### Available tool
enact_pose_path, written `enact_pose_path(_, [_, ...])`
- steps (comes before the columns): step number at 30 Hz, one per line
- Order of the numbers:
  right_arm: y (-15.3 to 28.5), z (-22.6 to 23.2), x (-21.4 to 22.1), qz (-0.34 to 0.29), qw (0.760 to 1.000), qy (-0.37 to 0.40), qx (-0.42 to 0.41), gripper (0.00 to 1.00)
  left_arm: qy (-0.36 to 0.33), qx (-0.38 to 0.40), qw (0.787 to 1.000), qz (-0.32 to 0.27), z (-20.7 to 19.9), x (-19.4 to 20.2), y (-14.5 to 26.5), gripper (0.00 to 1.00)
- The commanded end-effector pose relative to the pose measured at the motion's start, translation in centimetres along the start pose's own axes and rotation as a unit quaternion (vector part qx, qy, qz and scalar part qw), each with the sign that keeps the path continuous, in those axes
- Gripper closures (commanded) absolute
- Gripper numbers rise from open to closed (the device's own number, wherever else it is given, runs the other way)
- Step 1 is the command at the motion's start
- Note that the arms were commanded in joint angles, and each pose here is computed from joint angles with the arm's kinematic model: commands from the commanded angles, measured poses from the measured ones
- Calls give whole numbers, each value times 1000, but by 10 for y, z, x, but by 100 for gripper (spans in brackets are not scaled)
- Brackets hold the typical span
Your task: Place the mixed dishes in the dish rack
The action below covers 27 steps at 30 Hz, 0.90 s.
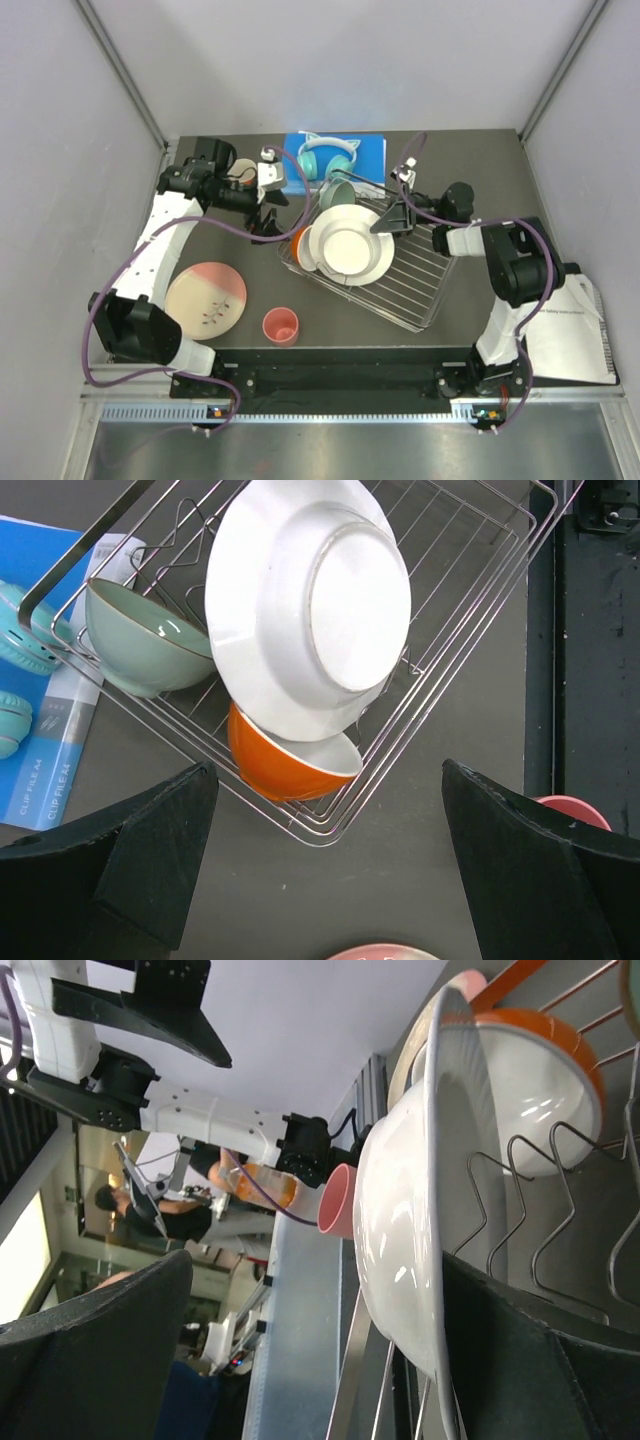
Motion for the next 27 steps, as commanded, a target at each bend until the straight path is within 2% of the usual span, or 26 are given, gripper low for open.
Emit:
enact_pose_path(1, [22, 47, -9, -36, 976, 213, -16, 0, -22, -2, 999, -23, 0, -19, 8, 2])
enact_pose_path(14, [30, 31, -19, -69, 981, 179, -4, 0, -29, -12, 999, -17, -12, -23, 17, 3])
enact_pose_path(27, [42, -24, -33, -121, 986, 104, 45, 0, -43, -20, 998, -29, -15, -35, 23, 2])
Point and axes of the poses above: each gripper's point midway between its finger pads, its own y axis back along the fingers, its own z axis along the line the jaws close on, x = y × z, the point moved 5 cm from there along y, back along the fingers, and after that the axes turned 8 degrees about -y, right-handed, at the moved point
